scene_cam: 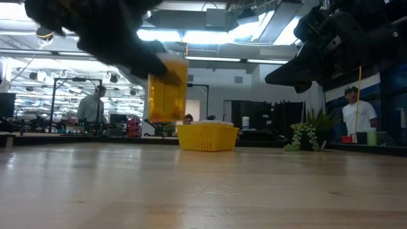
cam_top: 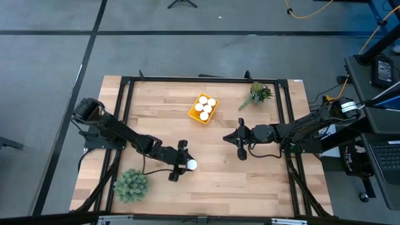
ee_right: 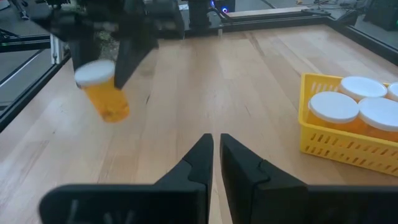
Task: Pick and place pill bottles into a basket
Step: Put the pill bottle into the bin
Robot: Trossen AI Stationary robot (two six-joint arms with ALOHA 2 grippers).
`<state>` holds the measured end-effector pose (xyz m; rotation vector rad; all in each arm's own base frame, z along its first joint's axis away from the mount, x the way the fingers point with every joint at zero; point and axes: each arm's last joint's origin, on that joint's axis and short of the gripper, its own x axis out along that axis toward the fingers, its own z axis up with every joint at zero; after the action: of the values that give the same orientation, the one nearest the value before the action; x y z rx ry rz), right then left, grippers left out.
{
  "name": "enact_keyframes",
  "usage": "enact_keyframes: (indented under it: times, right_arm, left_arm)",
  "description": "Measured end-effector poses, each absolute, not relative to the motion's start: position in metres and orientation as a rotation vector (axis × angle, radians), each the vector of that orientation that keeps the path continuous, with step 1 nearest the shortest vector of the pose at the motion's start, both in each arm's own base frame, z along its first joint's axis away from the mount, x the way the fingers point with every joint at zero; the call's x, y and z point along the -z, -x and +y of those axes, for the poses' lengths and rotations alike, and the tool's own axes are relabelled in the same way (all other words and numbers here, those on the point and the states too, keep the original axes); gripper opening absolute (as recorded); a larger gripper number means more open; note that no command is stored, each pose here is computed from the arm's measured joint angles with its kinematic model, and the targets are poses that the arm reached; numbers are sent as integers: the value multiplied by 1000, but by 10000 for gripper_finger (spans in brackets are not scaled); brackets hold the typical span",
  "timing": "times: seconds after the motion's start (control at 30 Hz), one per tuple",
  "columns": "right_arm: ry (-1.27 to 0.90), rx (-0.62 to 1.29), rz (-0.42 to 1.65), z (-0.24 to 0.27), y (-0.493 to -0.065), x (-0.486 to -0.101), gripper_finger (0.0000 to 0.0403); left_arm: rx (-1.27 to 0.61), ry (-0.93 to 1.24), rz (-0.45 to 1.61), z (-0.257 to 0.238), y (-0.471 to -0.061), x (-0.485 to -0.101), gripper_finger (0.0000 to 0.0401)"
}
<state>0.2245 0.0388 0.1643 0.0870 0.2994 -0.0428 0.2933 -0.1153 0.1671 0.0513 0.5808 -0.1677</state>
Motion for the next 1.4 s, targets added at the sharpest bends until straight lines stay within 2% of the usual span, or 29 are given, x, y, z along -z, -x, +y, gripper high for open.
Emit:
enact_keyframes:
  times: [0.37, 0.67, 0.9, 1.4]
  right_arm:
    - [-90, 42, 289, 39, -225, -165, 35]
    - [-96, 41, 276, 39, -225, -167, 35]
    - [-119, 44, 275, 39, -225, -167, 35]
    - [-122, 45, 274, 39, -225, -167, 35]
  left_arm:
    - [116, -131, 581, -93, -274, -202, 212]
    - [-4, -120, 593, -52, -283, -203, 212]
    - [-27, -126, 584, -12, -287, -207, 212]
    - [-170, -63, 515, 73, -281, -214, 212]
